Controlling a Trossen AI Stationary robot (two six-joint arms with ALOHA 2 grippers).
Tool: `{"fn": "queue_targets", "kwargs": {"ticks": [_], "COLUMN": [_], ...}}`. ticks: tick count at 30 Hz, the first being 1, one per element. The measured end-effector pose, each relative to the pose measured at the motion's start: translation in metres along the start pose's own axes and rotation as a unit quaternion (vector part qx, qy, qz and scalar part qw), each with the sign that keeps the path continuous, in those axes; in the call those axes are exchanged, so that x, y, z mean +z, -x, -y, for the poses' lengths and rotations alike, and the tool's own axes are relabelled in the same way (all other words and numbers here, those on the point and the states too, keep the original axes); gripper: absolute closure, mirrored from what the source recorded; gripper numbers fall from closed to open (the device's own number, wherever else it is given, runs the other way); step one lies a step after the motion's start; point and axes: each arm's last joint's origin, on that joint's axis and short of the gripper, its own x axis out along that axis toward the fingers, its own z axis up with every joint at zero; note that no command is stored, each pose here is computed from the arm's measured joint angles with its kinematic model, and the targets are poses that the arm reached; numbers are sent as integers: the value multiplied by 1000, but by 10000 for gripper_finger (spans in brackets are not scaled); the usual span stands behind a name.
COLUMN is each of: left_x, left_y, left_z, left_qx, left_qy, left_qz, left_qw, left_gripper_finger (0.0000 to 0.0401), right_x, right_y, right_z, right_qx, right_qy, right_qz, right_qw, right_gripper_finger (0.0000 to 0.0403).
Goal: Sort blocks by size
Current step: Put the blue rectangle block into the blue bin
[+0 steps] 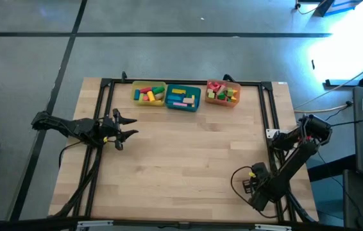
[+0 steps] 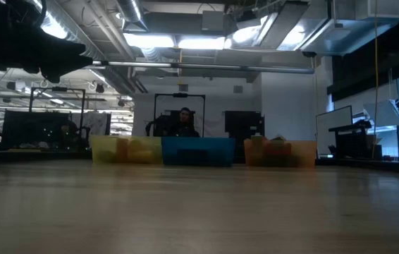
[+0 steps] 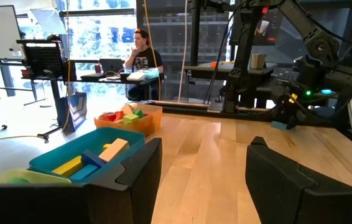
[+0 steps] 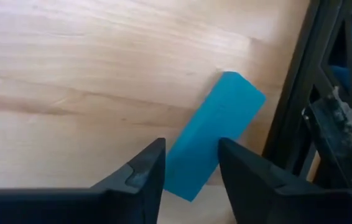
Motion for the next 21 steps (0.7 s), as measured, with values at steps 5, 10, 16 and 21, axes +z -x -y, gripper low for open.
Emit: {"fn": "queue_targets", "kwargs": {"ticks": [5,10,16,21], "left_x": [0,0,0,0], "left_y": [0,0,0,0], "left_z": [0,0,0,0], "left_qx": [0,0,0,0], "left_qy": [0,-1,-1,-1], "left_qz": [0,0,0,0], "left_qw": [1000,1000,1000,1000], "left_gripper_finger": [203,203,203,203], "right_x": [0,2,0,-1], "right_y": [0,9,28,29], "right_z": [-3,-15,-23,-23], "right_qx": [31,49,53,52], "right_qy": [15,9,26,31], "right_qz": [12,-1,-3,-9], "right_qw": [999,999,998,998], "right_gripper_finger": [268,271,272,272]}}
